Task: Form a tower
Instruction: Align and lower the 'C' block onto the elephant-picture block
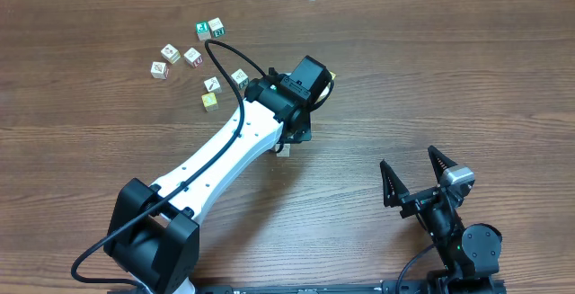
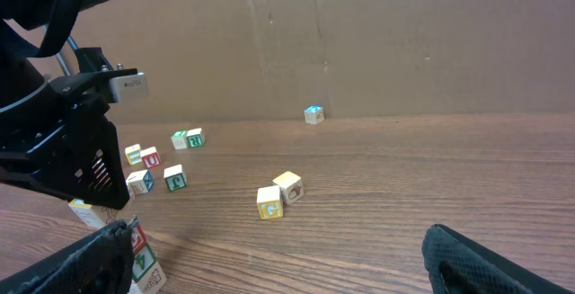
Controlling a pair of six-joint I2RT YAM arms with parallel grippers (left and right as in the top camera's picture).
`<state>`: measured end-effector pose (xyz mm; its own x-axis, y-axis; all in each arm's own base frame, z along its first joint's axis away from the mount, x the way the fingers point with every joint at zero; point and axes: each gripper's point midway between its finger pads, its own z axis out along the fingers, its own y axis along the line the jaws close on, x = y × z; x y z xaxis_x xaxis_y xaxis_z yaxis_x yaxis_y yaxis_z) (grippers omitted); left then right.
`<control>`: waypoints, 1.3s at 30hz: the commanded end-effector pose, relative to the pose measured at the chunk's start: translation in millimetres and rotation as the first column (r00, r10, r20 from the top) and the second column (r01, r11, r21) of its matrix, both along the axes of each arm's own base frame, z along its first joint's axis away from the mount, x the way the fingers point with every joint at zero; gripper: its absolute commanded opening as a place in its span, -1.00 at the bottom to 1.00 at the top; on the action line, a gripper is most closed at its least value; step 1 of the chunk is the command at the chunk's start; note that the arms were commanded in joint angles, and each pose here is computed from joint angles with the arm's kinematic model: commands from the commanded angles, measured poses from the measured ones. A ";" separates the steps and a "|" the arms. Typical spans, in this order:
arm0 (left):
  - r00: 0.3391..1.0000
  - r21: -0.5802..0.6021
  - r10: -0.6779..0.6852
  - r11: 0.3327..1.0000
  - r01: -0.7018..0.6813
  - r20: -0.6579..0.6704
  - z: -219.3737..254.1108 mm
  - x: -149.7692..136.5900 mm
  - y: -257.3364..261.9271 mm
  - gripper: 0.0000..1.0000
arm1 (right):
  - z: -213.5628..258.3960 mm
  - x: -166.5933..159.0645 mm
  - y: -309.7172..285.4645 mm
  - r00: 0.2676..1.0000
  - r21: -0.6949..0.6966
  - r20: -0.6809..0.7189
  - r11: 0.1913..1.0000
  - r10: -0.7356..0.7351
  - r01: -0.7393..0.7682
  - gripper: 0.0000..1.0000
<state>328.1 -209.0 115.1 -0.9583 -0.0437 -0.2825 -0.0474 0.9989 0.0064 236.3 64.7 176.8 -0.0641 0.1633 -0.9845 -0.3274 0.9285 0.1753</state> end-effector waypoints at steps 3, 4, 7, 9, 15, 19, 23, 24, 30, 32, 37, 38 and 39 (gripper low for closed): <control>1.000 0.012 0.001 1.000 -0.001 -0.018 -8.4 -3.4 -0.8 -0.46 | -1.8 0.3 -1.0 1.000 0.003 0.003 1.000 -0.004 0.004 1.00; 1.000 0.015 0.002 1.000 -0.002 -0.016 -8.3 -3.1 -0.4 -0.46 | -1.8 0.3 -1.0 1.000 0.003 0.003 1.000 -0.004 0.004 1.00; 1.000 0.014 0.002 1.000 -0.002 -0.015 -8.3 -2.8 -0.6 -0.48 | -1.8 0.3 -1.0 1.000 0.003 0.003 1.000 -0.004 0.004 1.00; 1.000 0.014 0.002 1.000 -0.001 -0.015 -8.3 -2.9 -0.7 -0.49 | -1.8 0.3 -1.0 1.000 0.003 0.003 1.000 -0.004 0.004 1.00; 1.000 0.014 0.002 1.000 -0.001 -0.015 -8.3 -2.9 -0.7 -0.48 | -1.8 0.3 -1.0 1.000 0.003 0.003 1.000 -0.004 0.004 1.00; 1.000 0.017 0.001 1.000 -0.001 -0.019 -9.1 -3.8 0.0 -0.48 | -1.8 0.3 -1.0 1.000 0.003 0.003 1.000 -0.004 0.004 1.00; 1.000 0.024 0.002 1.000 -0.001 -0.028 -12.9 -6.2 1.9 -0.48 | -1.8 0.3 -1.0 1.000 0.003 0.003 1.000 -0.004 0.004 1.00; 1.000 0.025 0.002 1.000 -0.001 -0.029 -13.9 -6.6 2.2 -0.48 | -1.8 0.3 -1.0 1.000 0.003 0.003 1.000 -0.004 0.004 1.00; 1.000 0.026 -0.007 1.000 0.008 -0.014 -13.5 -3.2 1.4 -0.46 | -1.8 0.3 -1.0 1.000 0.003 0.003 1.000 -0.004 0.004 1.00; 1.000 0.023 -0.007 1.000 0.007 -0.009 -13.2 -2.1 0.7 -0.45 | -1.8 0.3 -1.0 1.000 0.003 0.003 1.000 -0.004 0.004 1.00; 1.000 0.015 -0.006 1.000 0.006 0.005 -12.3 1.2 -1.3 -0.41 | -1.8 0.3 -1.0 1.000 0.003 0.003 1.000 -0.004 0.004 1.00; 1.000 0.015 -0.006 1.000 0.006 0.005 -12.4 1.1 -1.3 -0.40 | -1.8 0.3 -1.0 1.000 0.003 0.003 1.000 -0.004 0.004 1.00; 1.000 0.015 -0.006 1.000 0.006 0.004 -12.4 1.0 -1.2 -0.39 | -1.8 0.3 -1.0 1.000 0.003 0.003 1.000 -0.004 0.004 1.00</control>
